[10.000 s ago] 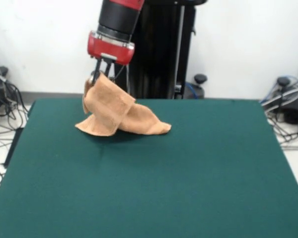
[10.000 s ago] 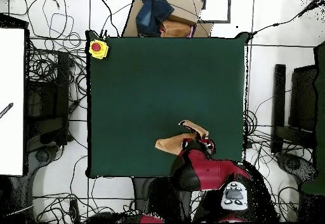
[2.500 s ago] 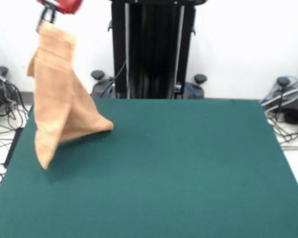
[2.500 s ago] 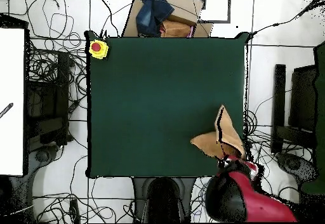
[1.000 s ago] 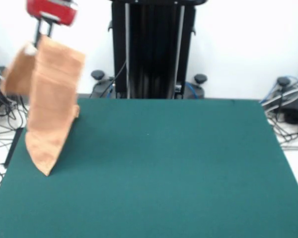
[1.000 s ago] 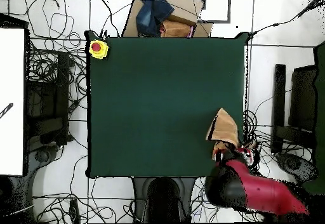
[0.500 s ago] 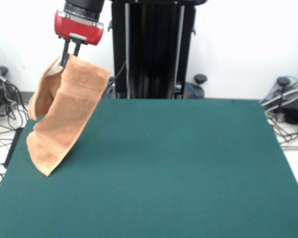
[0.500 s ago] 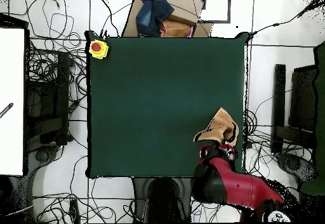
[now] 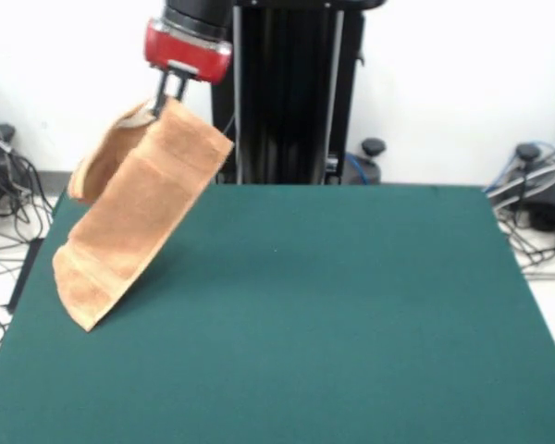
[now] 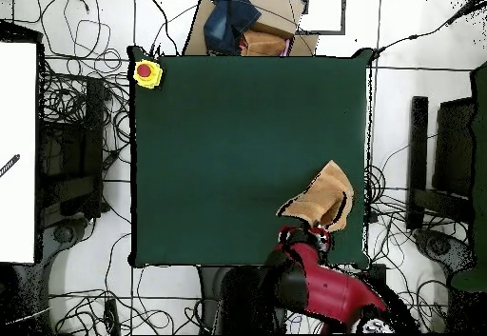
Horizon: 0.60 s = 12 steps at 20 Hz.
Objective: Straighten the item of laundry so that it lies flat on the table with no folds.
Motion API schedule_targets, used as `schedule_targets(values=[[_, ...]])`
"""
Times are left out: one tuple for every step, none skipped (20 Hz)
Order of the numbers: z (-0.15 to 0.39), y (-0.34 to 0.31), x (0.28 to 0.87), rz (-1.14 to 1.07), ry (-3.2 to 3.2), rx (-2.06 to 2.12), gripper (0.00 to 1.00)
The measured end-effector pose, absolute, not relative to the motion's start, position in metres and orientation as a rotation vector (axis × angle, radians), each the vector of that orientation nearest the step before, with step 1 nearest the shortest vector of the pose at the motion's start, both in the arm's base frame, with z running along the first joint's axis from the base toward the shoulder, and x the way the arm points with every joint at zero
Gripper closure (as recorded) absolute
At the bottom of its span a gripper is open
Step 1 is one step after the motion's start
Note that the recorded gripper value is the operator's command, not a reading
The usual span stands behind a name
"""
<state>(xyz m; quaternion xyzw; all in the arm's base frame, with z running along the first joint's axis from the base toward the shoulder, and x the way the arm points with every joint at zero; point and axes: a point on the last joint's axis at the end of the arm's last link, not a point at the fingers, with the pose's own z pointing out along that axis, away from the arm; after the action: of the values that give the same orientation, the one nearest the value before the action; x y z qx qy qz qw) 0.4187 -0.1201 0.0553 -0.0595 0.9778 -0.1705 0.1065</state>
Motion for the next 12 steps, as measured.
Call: schedule_targets(values=[[0.049,-0.103,0.414,-0.501,2.877,-0.099,1.0],[0.047,-0.097,0.413,-0.5,2.874,-0.07,1.0],[0.044,-0.09,0.41,-0.499,2.867,-0.03,1.0],[0.04,-0.08,0.406,-0.494,2.859,0.014,1.0],[0.037,-0.073,0.403,-0.492,2.851,0.051,1.0],[0.033,-0.065,0.397,-0.49,2.842,0.102,1.0],[0.03,-0.061,0.392,-0.489,2.837,0.136,1.0],[0.027,-0.055,0.385,-0.487,2.83,0.18,1.0],[0.025,-0.051,0.378,-0.485,2.83,0.217,1.0],[0.023,-0.048,0.371,-0.483,2.829,0.255,1.0],[0.022,-0.046,0.366,-0.483,2.832,0.281,1.0],[0.02,-0.043,0.359,-0.481,2.841,0.314,1.0]])
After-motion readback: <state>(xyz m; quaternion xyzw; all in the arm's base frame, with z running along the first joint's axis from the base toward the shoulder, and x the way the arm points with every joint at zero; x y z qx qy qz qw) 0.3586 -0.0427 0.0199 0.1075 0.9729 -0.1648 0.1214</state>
